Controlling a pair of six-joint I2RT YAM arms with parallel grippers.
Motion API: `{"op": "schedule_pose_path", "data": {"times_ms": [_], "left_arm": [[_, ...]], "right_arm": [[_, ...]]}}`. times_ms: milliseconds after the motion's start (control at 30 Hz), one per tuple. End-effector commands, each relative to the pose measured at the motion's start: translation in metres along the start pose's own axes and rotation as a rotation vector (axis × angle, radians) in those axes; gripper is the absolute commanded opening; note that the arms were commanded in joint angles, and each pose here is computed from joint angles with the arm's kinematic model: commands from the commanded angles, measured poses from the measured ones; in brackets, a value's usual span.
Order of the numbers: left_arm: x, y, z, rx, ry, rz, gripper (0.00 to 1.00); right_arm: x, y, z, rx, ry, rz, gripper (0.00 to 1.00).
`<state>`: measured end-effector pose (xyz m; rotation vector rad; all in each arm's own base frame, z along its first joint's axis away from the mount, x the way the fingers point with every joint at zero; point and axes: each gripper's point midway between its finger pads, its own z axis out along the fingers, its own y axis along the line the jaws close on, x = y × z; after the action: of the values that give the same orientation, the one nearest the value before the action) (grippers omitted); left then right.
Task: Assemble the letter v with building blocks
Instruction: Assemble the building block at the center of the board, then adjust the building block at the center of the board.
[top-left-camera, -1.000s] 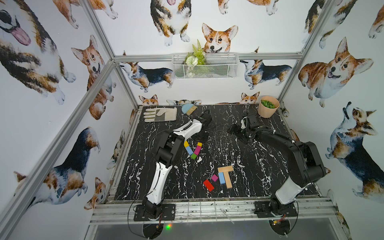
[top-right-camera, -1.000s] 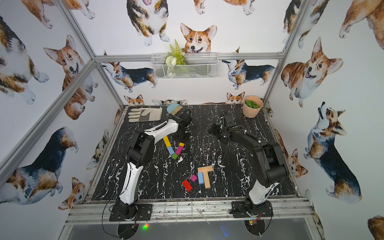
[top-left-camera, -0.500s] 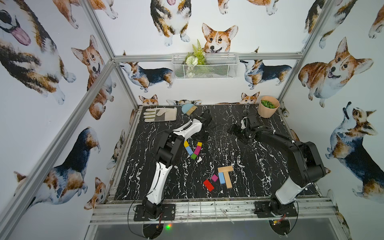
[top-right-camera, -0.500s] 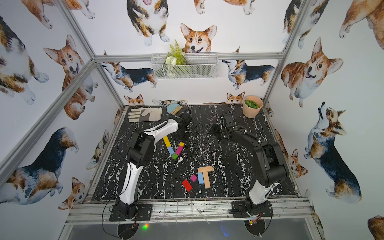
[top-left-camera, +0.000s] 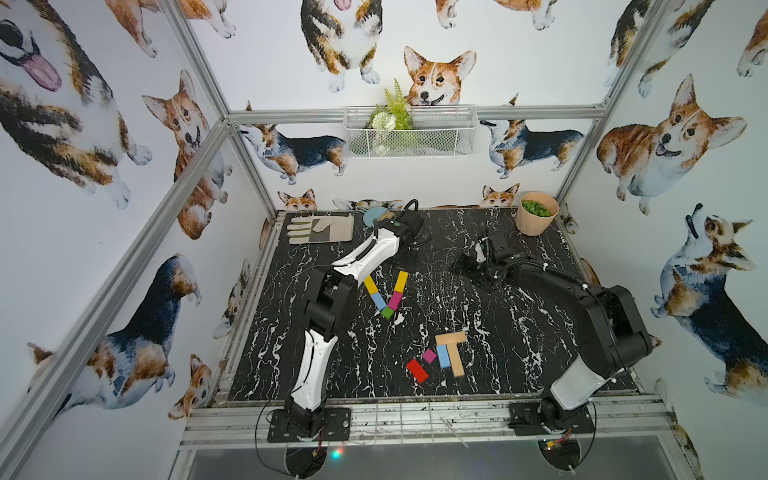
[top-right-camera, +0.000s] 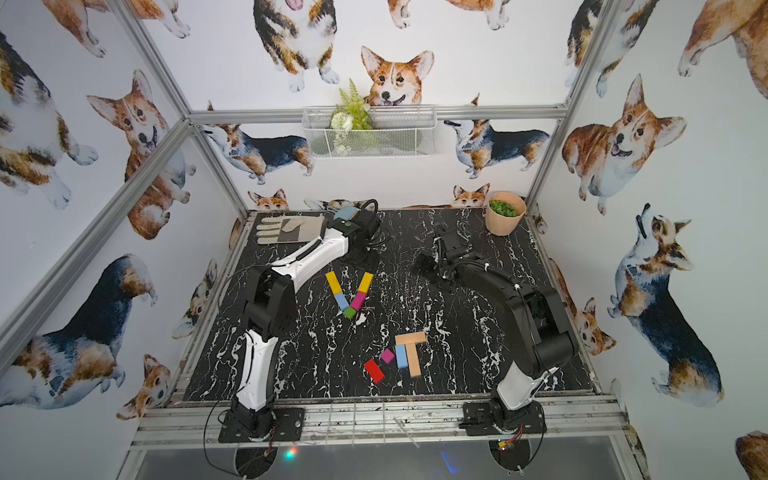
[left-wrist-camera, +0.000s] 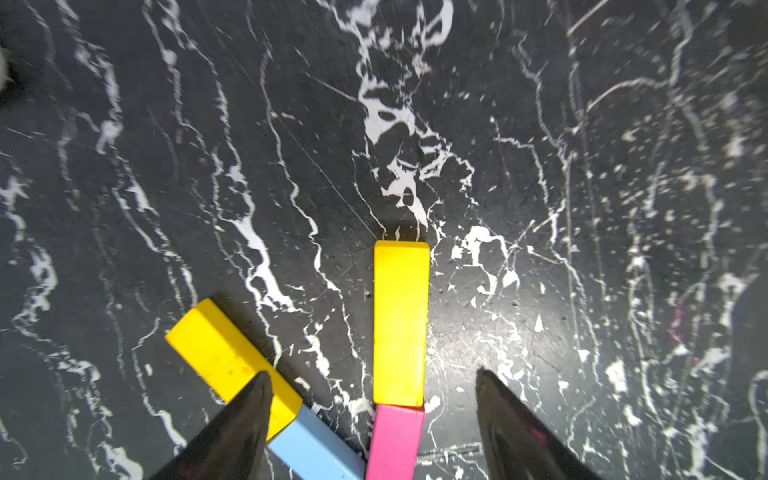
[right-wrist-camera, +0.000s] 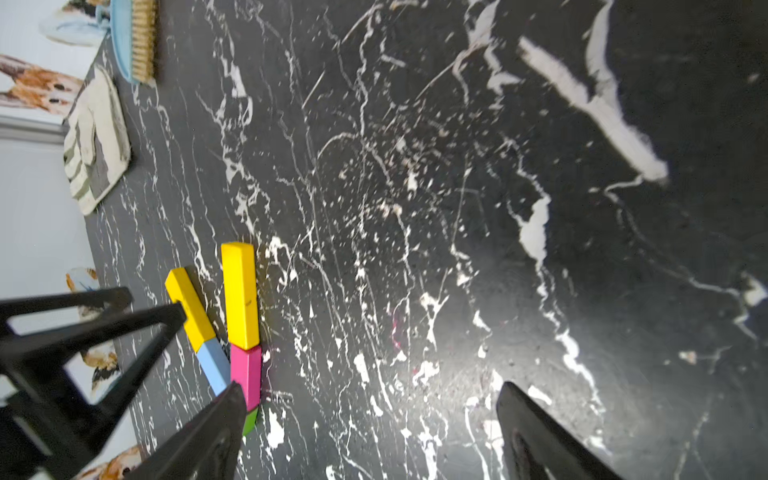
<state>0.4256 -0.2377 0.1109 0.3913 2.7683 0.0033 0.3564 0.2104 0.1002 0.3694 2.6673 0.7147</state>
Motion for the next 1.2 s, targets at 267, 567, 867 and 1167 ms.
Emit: {"op": "schedule_pose_path", "data": {"times_ms": [267,567,867,1167], "left_arm": [[-0.016,0.096,-0.112,0.068,-0.350,-0.240,1.00],[0.003,0.144,-0.149,0.091,-0.471,-0.375,1.00],[0.019,0.163,-0.148,0.128,-0.489,-0.455,1.00],[0.020,0.168,-0.149,0.138,-0.502,-0.462,1.00]], "right_arm": [[0.114,-0.030,-0.036,0.102,0.191,0.002,0.95],[0.178,-0.045,-0.047,0.128,0.339,0.059,0.95],[0.190,-0.043,-0.029,0.126,0.379,0.086,0.95],[0.170,-0.027,-0.011,0.125,0.329,0.078,0.95]]}}
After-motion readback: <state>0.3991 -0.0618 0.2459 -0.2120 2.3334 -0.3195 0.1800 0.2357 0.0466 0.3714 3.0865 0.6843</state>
